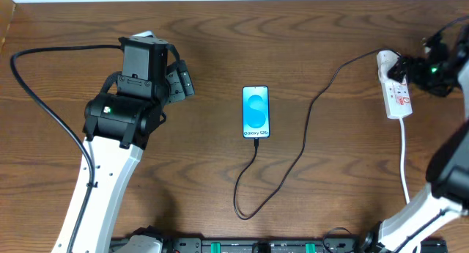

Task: Plug charger to phone and switch on socket
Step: 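Lift the right gripper up and away from the power strip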

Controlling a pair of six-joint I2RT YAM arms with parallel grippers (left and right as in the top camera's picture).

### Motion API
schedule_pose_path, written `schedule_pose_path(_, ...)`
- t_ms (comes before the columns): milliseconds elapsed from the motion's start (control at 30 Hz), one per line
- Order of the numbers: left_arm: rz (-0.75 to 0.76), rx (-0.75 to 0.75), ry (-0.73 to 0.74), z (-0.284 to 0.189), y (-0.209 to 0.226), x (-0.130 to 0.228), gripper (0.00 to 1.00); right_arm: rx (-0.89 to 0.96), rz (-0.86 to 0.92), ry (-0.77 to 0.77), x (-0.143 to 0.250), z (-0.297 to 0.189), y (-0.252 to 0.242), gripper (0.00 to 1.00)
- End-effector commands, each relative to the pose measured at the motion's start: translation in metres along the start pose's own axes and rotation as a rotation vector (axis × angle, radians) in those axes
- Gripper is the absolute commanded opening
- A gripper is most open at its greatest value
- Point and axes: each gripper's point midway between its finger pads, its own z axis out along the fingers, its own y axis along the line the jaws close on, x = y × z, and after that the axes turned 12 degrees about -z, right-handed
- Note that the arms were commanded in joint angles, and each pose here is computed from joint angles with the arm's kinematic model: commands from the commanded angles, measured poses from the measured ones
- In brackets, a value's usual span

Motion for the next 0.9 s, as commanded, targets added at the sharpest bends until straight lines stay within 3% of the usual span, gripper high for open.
schedule_pose_path(0,0.012,-0.015,-0.018,-0.002,0.002,-0.004,0.90,0.102,0.019,-0.141,-0.017,-0.079,0.011,0.99)
schedule_pose_path(367,0.012,-0.014,-0.018,-0.002,0.002,-0.004,0.90,0.155,-0.024,-0.349,-0.013,-0.188,0.051,0.99)
schedule_pose_path(867,0.012,-0.014,-0.018,-0.002,0.002,-0.004,0.90,0.161,-0.033,-0.374,-0.012,-0.199,0.055,0.99)
